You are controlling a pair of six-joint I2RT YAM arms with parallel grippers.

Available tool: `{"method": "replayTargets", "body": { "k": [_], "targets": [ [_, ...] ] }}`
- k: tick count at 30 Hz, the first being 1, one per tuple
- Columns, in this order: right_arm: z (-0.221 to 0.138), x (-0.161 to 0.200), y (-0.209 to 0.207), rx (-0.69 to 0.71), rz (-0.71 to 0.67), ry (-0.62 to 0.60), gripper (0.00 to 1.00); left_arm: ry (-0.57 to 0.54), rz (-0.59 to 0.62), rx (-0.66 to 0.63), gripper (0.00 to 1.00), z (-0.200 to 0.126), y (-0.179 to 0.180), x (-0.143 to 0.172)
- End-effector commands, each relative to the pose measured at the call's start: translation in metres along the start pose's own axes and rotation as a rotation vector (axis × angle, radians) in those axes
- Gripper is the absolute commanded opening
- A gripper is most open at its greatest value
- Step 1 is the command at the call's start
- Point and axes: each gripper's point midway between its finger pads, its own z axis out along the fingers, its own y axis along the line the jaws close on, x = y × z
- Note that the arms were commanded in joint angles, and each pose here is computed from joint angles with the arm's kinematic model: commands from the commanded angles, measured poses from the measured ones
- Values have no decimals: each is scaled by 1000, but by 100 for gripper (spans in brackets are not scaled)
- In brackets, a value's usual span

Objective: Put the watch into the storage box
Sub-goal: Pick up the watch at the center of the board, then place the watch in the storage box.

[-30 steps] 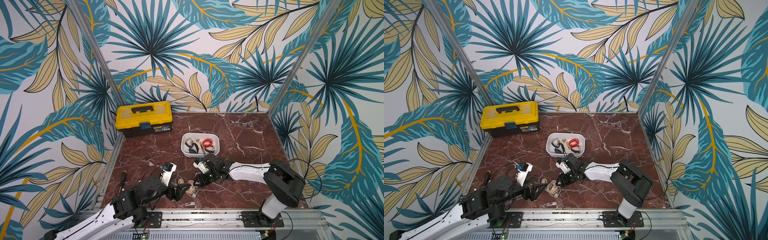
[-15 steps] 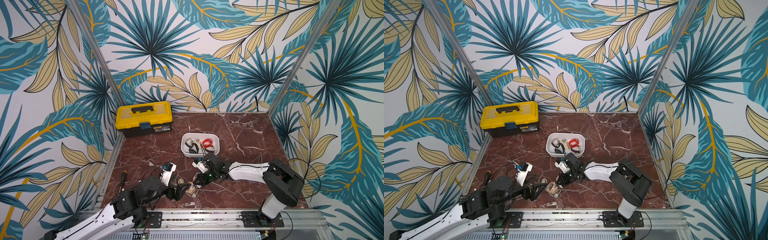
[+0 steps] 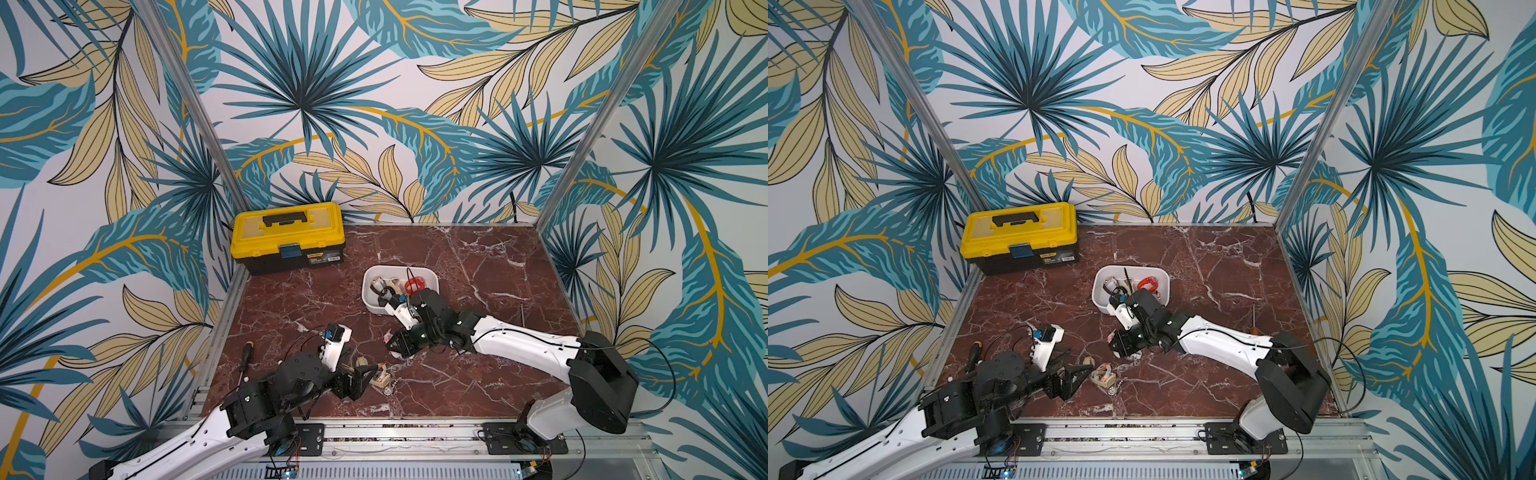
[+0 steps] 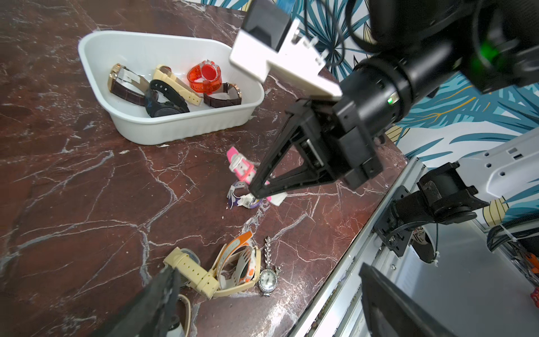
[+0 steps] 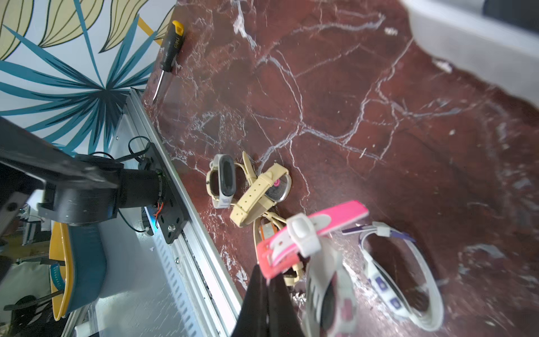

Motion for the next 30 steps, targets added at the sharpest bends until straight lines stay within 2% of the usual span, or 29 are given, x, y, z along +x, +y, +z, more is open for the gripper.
{"method": "replayTargets", "body": {
  "k": [1,5,10,17,23,30],
  "targets": [
    [-20,-5,-10,125,-14,18,0,-43,26,3,100,-1,-2,-10],
    [-40,-33,-28,310,-21,7,0,-80,51,-5,100,-1,-3,-19],
    [-61,-68,-89,597,62,-4,0,-114,119,-42,100,4,0,-29],
    [-34,-78,-144,764,121,99,0,-181,220,-72,100,15,-3,-48],
    [-27,-81,-181,885,125,149,0,-156,231,-66,100,22,-6,-48],
    [-16,-83,-194,867,142,165,0,-151,229,-68,100,23,-5,-45]
  ]
}}
